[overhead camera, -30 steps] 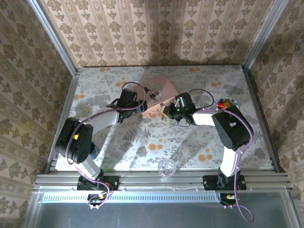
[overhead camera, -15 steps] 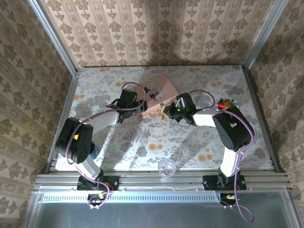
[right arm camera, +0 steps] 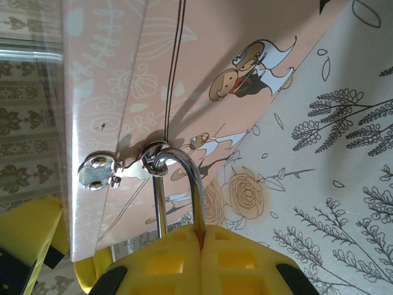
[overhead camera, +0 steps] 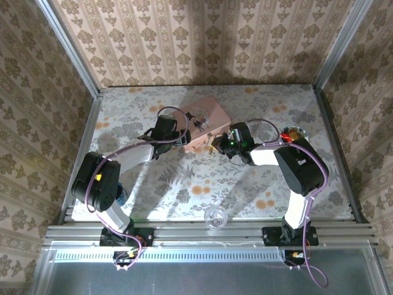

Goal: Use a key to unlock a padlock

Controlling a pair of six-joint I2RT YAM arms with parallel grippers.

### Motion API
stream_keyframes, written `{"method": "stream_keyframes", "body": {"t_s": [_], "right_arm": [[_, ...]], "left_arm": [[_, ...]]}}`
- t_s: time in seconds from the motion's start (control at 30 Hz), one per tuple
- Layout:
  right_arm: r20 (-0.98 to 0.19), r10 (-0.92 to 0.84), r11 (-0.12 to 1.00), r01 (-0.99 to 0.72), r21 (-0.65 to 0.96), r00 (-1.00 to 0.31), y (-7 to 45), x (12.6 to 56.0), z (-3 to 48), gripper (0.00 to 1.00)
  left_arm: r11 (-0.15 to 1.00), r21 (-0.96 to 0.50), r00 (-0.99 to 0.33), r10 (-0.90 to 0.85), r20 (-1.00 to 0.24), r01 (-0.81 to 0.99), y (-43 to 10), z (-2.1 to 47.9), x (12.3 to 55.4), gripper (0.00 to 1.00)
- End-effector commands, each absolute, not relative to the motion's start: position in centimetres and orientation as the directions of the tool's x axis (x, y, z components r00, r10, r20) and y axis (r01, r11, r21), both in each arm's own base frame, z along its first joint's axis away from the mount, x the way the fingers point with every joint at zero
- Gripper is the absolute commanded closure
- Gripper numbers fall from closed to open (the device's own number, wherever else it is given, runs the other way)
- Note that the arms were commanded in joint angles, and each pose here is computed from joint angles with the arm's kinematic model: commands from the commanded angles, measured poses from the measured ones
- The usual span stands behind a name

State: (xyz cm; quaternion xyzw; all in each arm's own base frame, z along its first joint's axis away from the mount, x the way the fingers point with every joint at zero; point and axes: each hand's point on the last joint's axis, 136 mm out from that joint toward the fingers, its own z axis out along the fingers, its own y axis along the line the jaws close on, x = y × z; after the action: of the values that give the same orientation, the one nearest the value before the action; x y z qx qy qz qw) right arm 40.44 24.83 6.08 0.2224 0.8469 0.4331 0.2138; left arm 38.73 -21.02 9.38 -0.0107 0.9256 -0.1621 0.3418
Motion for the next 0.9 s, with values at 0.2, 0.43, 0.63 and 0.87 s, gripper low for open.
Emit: {"method": "stream_keyframes", "body": {"t_s": [0.2, 0.43, 0.63, 0.87], "right_arm": [[-0.195, 0.684, 0.496, 0.253, 0.831, -0.703, 22.2, 42.3, 5.7, 1.0], [-0.178, 0.698, 0.47, 0.257, 0.845, -0.694, 22.3, 42.6, 5.5, 1.0], [-0.182, 0.711, 0.463, 0.258, 0.848, -0.679, 22.1, 42.7, 5.7, 1.0], [-0.174, 0.741, 0.435, 0.266, 0.86, -0.648, 21.6, 42.9, 5.7, 1.0]], "left_arm": [[0.982, -0.189, -0.861, -0.086, -0.501, 0.011, -17.9, 4.4, 35.7, 0.05], [0.985, -0.172, -0.874, -0.079, -0.48, 0.005, -17.7, 3.8, 35.4, 0.0], [0.989, -0.146, -0.883, -0.074, -0.464, -0.006, -17.2, 3.2, 35.0, 0.0], [0.991, -0.131, -0.884, -0.067, -0.462, -0.007, -16.9, 2.9, 34.9, 0.0]]}}
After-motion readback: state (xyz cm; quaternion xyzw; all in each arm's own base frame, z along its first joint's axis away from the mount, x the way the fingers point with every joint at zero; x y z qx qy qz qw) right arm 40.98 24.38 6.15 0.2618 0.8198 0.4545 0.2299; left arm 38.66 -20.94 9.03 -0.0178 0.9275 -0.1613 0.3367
